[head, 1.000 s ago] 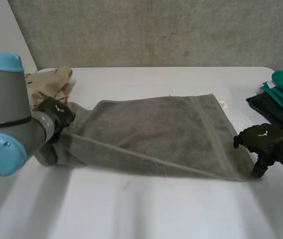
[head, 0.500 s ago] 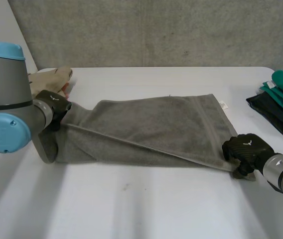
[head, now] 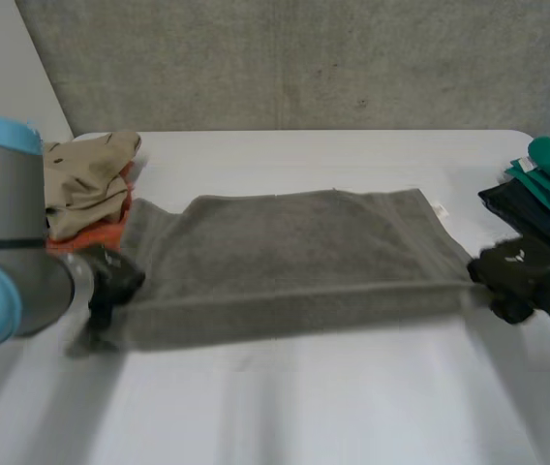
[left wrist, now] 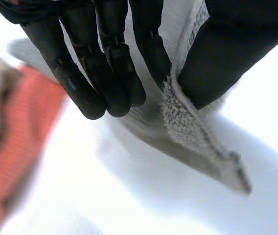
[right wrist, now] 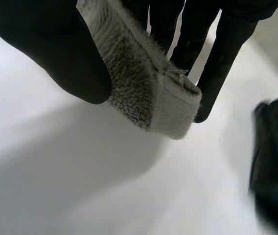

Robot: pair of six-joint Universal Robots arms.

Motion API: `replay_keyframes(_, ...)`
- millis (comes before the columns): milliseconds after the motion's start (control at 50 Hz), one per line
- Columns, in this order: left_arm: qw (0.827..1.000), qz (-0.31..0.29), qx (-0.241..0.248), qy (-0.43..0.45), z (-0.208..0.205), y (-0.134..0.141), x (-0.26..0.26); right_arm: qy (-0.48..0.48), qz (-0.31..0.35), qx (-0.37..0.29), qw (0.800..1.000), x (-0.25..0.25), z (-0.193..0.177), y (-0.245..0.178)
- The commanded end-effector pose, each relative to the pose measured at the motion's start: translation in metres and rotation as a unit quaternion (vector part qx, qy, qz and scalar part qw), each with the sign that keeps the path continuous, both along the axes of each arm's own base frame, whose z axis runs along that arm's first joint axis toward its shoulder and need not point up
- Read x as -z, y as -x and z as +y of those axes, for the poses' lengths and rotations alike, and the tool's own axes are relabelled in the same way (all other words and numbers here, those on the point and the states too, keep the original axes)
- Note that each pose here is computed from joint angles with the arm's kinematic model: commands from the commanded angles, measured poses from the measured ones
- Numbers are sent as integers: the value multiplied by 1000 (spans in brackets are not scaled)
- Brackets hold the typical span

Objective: Fold the laundry.

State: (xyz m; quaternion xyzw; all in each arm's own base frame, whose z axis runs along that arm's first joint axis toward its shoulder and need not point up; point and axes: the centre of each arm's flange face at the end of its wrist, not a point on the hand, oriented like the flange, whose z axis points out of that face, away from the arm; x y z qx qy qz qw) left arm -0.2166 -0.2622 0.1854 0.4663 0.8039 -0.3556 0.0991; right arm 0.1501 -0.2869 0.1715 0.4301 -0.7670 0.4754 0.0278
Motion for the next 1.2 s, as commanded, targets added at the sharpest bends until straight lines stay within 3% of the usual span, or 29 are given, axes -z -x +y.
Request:
replay_keyframes(20, 993, -51, 68, -83, 50, -11, 20, -191, 147, -90, 966, -22, 45, 42)
replay_keyframes(60, 991, -58, 82, -92, 58, -12, 24, -229, 150, -108, 956, -28, 52, 48)
replay_keyframes(180, 993, -56, 89, -56, 50, 0, 26, -169, 119, -79, 975, -26, 37, 33)
replay_keyframes(280, 997, -49, 52, 31, 4, 10, 16, -104, 113, -70, 986, -23, 14, 15)
replay_keyframes(360, 986, -10, 28, 163, -52, 27, -16, -2, 106, -33, 994, -41, -28, 1)
replay_keyframes(420, 956, 33, 11, 292, -89, 38, -71, 118, 67, 30, 990, -82, -67, -7)
replay_keyframes(440, 931, 63, 4, 359, -100, 43, -106, 185, 31, 66, 980, -110, -84, -9)
replay_keyframes(480, 900, 97, -8, 426, -109, 45, -144, 259, -15, 96, 961, -141, -100, -9)
replay_keyframes(500, 859, 141, -19, 491, -114, 45, -182, 325, -61, 115, 937, -169, -111, -8)
replay_keyframes(520, 839, 162, -22, 520, -115, 44, -200, 354, -83, 121, 924, -181, -114, -8)
replay_keyframes(540, 797, 199, -34, 570, -115, 40, -231, 407, -130, 123, 896, -205, -118, -8)
replay_keyframes(620, 729, 255, -44, 633, -110, 31, -276, 503, -185, 96, 839, -249, -113, -14)
replay_keyframes(660, 723, 264, -48, 636, -110, 28, -280, 511, -186, 94, 834, -251, -113, -15)
replay_keyframes(720, 729, 272, -53, 626, -112, 24, -277, 507, -188, 86, 837, -250, -110, -20)
replay_keyframes(820, 757, 271, -64, 590, -122, 18, -253, 482, -189, 69, 853, -239, -106, -31)
replay_keyframes(960, 803, 269, -48, 531, -132, 23, -198, 384, -174, 56, 905, -184, -109, -47)
replay_keyframes(1040, 837, 258, -29, 482, -135, 31, -152, 295, -132, 50, 945, -129, -111, -55)
replay_keyframes(1060, 854, 252, -25, 455, -133, 33, -130, 259, -105, 47, 959, -107, -110, -56)
replay_keyframes(1100, 870, 248, -22, 425, -130, 35, -110, 223, -77, 43, 971, -85, -107, -57)
replay_keyframes(1120, 889, 237, -19, 391, -124, 37, -87, 188, -53, 38, 980, -64, -102, -59)
replay_keyframes(1180, 916, 221, -20, 335, -114, 38, -54, 147, -15, 28, 989, -40, -95, -59)
replay_keyframes(1200, 932, 206, -22, 298, -106, 37, -35, 122, 2, 29, 992, -28, -91, -55)
